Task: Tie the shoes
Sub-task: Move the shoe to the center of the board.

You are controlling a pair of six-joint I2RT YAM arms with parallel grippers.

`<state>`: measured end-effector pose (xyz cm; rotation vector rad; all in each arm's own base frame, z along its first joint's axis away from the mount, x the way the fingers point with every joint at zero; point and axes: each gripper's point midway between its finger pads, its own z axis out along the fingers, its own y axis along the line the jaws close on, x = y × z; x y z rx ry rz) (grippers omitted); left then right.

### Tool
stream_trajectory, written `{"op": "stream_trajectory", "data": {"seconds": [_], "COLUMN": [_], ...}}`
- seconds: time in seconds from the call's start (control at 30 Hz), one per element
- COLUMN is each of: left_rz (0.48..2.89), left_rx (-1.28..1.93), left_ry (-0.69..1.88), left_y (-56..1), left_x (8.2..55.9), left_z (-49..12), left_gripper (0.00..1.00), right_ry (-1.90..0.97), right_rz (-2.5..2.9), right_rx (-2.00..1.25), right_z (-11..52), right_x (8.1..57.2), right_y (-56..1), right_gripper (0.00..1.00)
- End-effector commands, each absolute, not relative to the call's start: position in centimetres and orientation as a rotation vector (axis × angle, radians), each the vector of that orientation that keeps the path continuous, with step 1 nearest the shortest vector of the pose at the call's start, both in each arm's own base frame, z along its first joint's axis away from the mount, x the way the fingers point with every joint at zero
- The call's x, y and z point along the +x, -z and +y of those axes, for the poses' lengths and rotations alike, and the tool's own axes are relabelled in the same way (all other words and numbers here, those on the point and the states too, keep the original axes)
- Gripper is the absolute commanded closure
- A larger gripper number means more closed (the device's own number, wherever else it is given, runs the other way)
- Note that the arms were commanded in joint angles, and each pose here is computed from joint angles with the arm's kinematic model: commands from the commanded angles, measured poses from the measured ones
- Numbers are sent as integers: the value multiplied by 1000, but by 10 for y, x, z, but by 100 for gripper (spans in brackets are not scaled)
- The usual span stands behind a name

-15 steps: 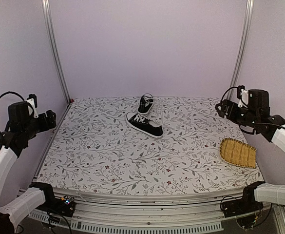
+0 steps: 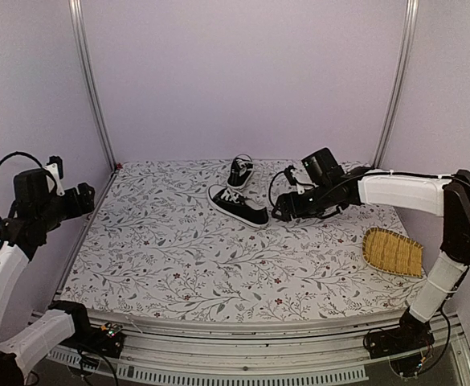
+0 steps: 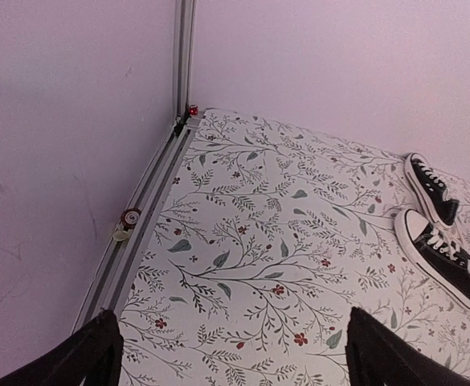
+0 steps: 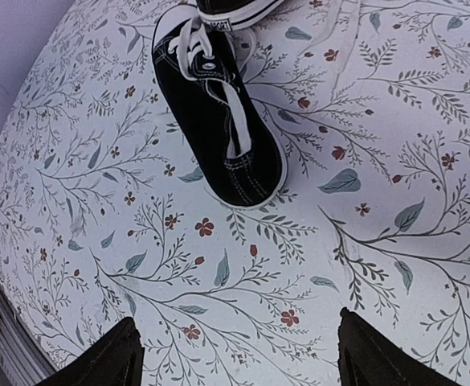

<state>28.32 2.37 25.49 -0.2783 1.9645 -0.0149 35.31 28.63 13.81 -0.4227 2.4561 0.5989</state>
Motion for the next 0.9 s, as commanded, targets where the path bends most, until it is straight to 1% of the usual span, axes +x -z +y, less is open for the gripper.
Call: {"op": "stream_trajectory", "data": {"seconds": [0.0,0.07,0.27,0.4,0.53,0.57,0.6,0.63,0.7,0.73,0.8,0.87], "left_rz": [1952,1955,1955,1955,1958,1959,1960,1965,1970,1971,1975,1975], "left_rx": [-263,-262,-261,-258,-252,-250,-248,-247,-243,-241,-242,-246], "left_ry": [23,23,24,22,28,29,28,28,30,30,28,25], "left_y": [-256,-255,-255,-255,-254,-254,-254,-253,-251,-251,-250,-250], "left_x": [284,285,284,284,285,285,286,286,287,287,288,287], "left_z": [22,22,22,22,21,21,20,20,20,20,20,21], "left_gripper": [3,3,3,3,3,3,3,4,3,3,3,3], "right_ry": [-678,-667,-637,-577,-552,-553,-550,-547,-537,-544,-559,-564], "right_rz": [2451,2489,2535,2554,2585,2591,2599,2603,2600,2594,2587,2591], "right_rx": [-555,-597,-636,-612,-594,-590,-587,-583,-563,-562,-569,-577], "right_z": [318,326,342,348,354,355,356,357,356,356,356,356], "right_x": [367,372,392,413,425,427,428,428,429,426,418,402], "right_y": [-135,-120,-93,-78,-58,-53,-49,-48,-52,-58,-68,-77], "right_gripper": [19,23,28,34,42,48,56,66,83,89,96,97]}}
